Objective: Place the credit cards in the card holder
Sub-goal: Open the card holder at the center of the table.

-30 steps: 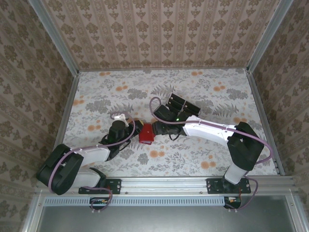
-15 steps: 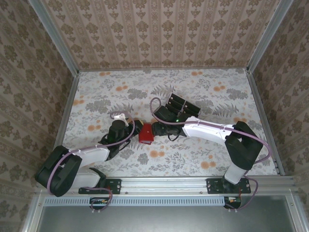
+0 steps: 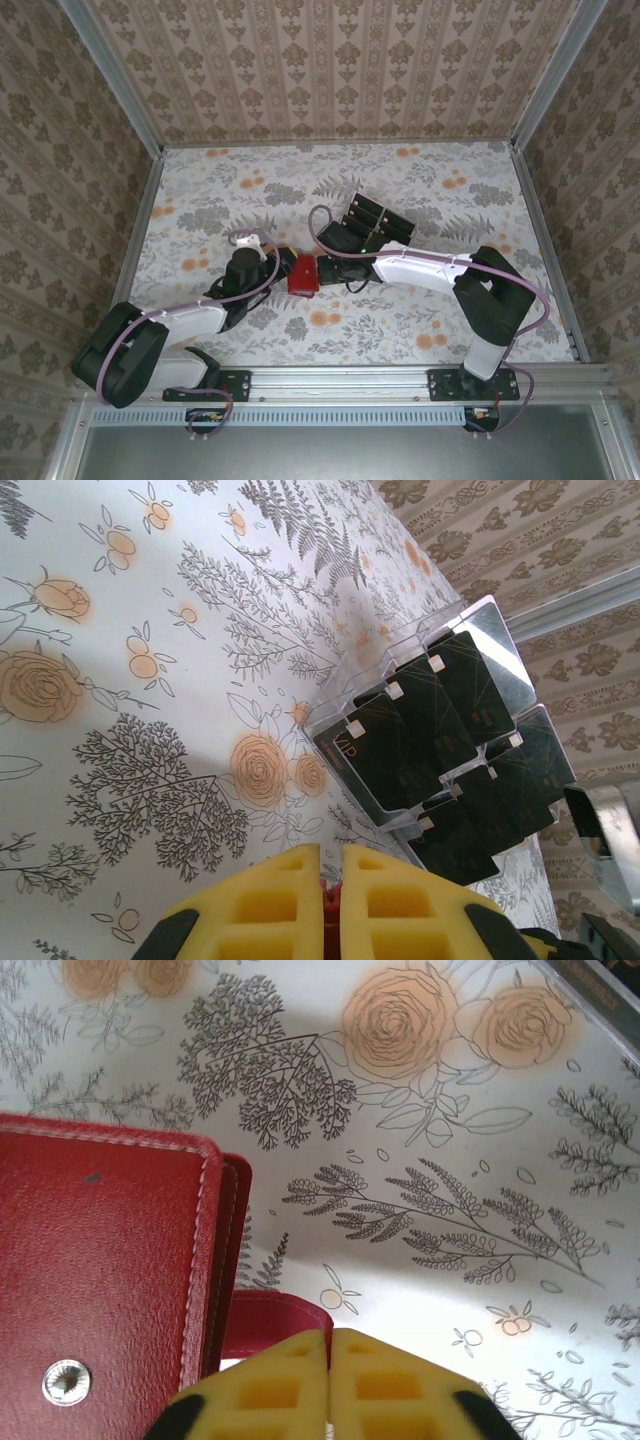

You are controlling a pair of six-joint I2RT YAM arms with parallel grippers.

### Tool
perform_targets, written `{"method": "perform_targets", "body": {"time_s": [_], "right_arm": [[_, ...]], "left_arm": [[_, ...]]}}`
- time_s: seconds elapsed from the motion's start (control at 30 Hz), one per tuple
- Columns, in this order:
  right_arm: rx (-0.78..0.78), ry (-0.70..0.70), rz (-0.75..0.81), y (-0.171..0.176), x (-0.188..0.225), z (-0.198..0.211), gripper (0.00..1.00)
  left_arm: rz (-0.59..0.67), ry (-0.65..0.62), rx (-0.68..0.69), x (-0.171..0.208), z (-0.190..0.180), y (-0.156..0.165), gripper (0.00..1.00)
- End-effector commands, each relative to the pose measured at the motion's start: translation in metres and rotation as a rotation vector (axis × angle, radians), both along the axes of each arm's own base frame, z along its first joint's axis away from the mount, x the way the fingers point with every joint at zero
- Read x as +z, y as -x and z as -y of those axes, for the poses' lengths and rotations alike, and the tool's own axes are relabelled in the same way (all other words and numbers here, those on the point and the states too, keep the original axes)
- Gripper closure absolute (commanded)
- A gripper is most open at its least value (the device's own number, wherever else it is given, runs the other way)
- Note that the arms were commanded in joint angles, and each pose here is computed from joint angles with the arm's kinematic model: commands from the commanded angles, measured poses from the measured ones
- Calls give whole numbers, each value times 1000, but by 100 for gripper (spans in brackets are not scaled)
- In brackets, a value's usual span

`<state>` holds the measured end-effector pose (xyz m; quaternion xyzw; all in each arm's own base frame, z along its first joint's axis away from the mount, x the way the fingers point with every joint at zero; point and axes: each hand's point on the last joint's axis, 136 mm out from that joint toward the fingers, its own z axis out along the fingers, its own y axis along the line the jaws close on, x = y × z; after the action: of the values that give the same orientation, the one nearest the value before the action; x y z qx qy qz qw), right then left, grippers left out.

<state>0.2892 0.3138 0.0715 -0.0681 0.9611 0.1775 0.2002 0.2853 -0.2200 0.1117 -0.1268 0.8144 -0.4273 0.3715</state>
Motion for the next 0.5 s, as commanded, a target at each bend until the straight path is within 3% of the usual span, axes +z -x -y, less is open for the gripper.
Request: {"method": "perform_targets", "body": {"time_s": [0.0, 0.07, 0.13, 0.23, 0.33, 0.47], "right_arm": [[-5, -18, -3, 0, 1, 4, 100], [-7, -25, 4, 1, 7, 7, 100], [-2, -33, 5, 4, 13, 7, 100], [6, -49, 3, 8, 20, 7, 100], [12, -69, 4, 10, 26, 6, 100], [17, -97, 12, 11, 37, 2, 100]], "left_arm": [[41, -19, 3, 13, 2, -6, 100], [28, -49, 12, 7, -1, -6, 98], [6, -97, 21, -2, -7, -5, 65], [-29, -171, 29, -12, -19, -3, 37], [-49, -243, 12, -15, -26, -1, 28], [-34, -300, -42, -6, -25, 3, 22]]}}
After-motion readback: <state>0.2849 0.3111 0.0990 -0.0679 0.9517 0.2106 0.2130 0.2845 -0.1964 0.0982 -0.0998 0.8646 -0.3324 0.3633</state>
